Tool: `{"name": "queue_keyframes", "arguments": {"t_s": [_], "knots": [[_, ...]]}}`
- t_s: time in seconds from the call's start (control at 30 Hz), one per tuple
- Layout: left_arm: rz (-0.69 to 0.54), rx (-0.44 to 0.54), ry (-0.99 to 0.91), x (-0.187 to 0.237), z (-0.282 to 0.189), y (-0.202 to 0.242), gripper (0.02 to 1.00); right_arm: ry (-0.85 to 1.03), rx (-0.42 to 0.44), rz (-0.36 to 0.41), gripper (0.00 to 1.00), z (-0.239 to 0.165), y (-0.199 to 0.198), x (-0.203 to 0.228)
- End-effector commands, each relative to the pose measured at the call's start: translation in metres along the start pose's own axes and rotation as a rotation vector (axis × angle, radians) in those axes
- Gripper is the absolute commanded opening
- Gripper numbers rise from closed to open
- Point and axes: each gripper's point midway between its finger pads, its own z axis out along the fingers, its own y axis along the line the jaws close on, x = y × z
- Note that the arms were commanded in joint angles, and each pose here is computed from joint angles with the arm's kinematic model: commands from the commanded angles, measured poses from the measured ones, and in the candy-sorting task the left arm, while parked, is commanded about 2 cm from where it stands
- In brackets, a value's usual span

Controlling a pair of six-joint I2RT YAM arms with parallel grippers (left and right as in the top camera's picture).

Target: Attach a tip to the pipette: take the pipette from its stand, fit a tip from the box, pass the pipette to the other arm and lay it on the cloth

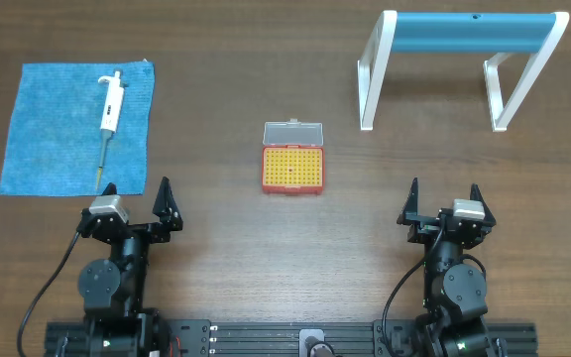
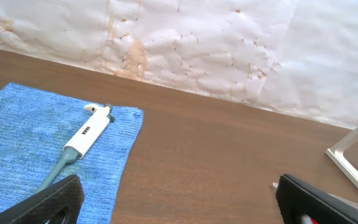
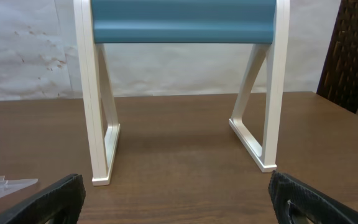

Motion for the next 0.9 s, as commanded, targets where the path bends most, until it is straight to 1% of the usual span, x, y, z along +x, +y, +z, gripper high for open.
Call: {"name": "queue_keyframes", "arguments": {"t_s": [0.03,0.17,0.2,0.23,0.27,0.47,0.5,0.53,0.57,0.8,0.83,0.9], "knots": [[-0.009,-0.012,-0.001,0.001,0.0,0.002,0.998,0.002,-0.007,0.007,0.972,0.0,0.001,0.001],[-0.009,-0.012,0.0,0.001,0.0,0.002,0.998,0.002,-0.007,0.007,0.974,0.0,0.001,0.001],[0.014,-0.011,0.0,0.001,0.0,0.002,0.998,0.002,-0.007,0.007,0.974,0.0,0.001,0.001],[0.142,-0.003,0.001,0.001,0.0,0.0,0.998,0.002,-0.007,0.007,0.972,0.0,0.001,0.001],[0.209,-0.003,0.002,0.001,0.0,0.001,0.998,0.002,-0.007,0.007,0.974,0.0,0.001,0.001],[0.221,-0.001,0.002,0.001,0.0,0.0,0.998,0.001,-0.006,0.007,0.974,0.0,0.001,0.001],[0.221,-0.001,0.002,0.001,0.0,0.0,0.998,0.001,0.089,0.012,0.974,0.001,-0.022,0.001],[0.221,-0.001,0.002,0.001,0.0,0.0,0.998,0.002,0.133,0.013,0.974,0.001,-0.033,0.001],[0.221,-0.001,0.002,0.001,0.0,0.0,0.998,0.002,0.152,0.014,0.974,0.001,-0.037,0.001],[0.221,-0.001,0.002,0.001,0.0,0.0,0.998,0.003,0.173,0.015,0.974,0.001,-0.043,0.002],[0.221,-0.001,0.002,0.001,0.0,0.0,0.998,0.003,0.185,0.015,0.974,0.001,-0.045,0.002],[0.221,-0.001,0.002,0.001,0.0,0.0,0.998,0.007,0.237,0.014,0.974,-0.001,-0.058,0.003]]}}
